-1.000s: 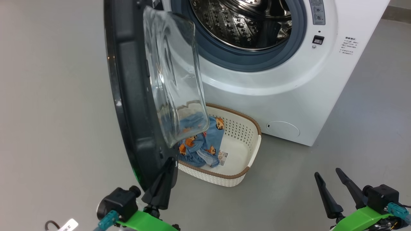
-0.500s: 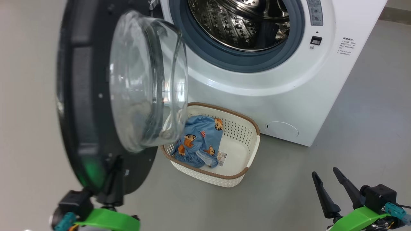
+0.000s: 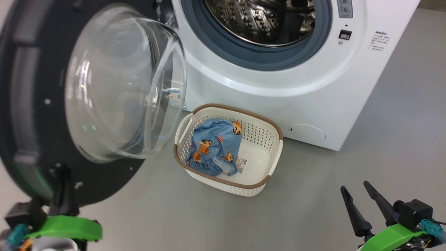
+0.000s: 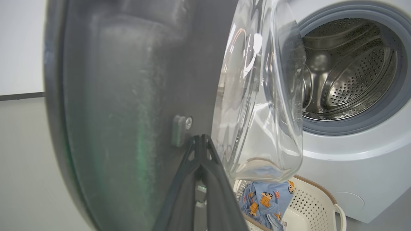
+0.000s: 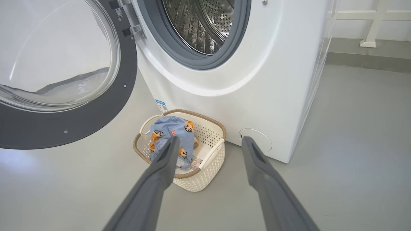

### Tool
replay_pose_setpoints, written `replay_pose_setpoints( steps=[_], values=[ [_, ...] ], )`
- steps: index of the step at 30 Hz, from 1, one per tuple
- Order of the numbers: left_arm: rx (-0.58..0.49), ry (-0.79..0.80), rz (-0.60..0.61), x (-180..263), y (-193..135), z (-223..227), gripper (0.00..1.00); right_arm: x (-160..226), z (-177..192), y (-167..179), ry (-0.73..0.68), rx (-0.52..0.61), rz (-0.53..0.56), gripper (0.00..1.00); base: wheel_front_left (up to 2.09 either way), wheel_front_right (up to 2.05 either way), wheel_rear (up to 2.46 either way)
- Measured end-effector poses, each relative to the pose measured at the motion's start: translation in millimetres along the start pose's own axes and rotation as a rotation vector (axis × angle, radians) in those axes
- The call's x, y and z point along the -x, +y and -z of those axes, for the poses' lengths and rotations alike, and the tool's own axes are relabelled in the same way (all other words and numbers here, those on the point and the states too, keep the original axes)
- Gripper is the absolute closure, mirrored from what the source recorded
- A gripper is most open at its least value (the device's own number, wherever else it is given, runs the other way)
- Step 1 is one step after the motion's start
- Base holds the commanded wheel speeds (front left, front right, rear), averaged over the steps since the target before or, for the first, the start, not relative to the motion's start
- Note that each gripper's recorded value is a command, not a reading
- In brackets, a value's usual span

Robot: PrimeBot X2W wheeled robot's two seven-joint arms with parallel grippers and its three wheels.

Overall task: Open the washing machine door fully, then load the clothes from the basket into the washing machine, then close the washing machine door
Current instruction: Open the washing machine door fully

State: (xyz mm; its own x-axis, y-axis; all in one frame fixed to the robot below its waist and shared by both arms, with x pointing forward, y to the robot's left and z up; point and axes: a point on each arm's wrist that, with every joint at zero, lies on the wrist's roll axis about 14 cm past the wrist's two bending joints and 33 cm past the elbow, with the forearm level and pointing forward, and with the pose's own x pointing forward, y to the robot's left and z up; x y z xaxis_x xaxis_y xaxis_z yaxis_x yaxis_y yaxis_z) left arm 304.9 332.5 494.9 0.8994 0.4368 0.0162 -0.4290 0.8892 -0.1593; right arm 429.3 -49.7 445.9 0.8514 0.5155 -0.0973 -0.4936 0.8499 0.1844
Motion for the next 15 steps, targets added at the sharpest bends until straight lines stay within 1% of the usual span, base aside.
replay_pose_setpoints(
  steps=[8, 15],
  values=[
    [-0.055, -0.005, -0.106, -22, 40, -10, 1.0, -7, 5, -6, 0.012, 0.001, 0.0, 0.0, 0.0, 0.0, 0.0],
    [-0.095, -0.008, -0.175, -39, 66, -19, 1.0, -9, 12, -8, 0.028, -0.003, -0.005, 0.0, 0.0, 0.0, 0.0]
  ],
)
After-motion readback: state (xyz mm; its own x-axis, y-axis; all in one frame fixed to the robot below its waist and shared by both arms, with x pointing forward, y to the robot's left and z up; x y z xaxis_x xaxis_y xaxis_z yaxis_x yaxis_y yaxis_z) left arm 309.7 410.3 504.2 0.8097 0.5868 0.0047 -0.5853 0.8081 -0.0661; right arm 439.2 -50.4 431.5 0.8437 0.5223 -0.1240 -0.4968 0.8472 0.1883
